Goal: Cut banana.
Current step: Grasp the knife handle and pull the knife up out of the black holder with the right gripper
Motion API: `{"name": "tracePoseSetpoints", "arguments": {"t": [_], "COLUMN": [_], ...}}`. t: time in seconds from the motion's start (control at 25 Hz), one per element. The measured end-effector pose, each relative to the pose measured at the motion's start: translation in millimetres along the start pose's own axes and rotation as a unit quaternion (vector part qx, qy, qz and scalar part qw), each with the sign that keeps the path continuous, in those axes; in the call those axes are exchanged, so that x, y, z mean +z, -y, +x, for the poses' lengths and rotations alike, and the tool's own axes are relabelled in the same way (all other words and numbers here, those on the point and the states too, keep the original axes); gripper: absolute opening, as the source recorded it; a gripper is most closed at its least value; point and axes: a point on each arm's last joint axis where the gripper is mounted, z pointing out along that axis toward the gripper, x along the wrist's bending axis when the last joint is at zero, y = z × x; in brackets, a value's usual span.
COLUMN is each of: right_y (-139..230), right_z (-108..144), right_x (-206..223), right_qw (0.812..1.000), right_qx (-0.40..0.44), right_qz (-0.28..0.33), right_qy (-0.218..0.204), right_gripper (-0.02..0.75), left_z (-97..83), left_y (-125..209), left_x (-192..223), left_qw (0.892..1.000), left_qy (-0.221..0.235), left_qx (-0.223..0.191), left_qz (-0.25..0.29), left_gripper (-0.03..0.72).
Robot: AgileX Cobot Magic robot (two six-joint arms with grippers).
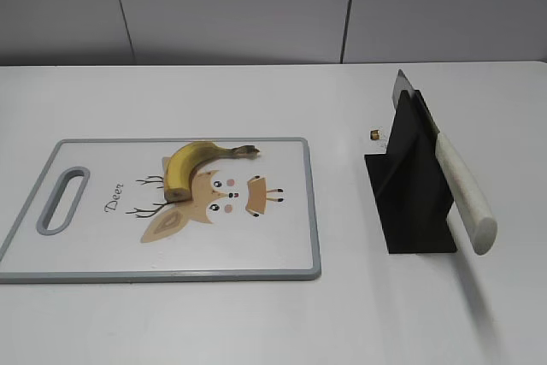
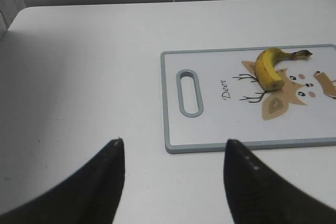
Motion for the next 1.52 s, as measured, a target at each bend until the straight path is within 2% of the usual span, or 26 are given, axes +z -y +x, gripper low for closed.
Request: {"name": "tracePoseSetpoints", "arguments": {"t": [1.52], "right_y": [-0.1], "right_z": [0.9], "right_x": [0.0], "right_qw": [1.0], "right_qx": [0.004], "right_qz": [0.0], "right_qy": [-0.005], "right_gripper": [0.571], "left_z": [0.0], "left_y": [0.0], "left_x": [0.0], "left_qw": [1.0], "left_qy": [0.0], "left_qx": [0.0], "left_qz": [0.0], "left_gripper": [0.576]}}
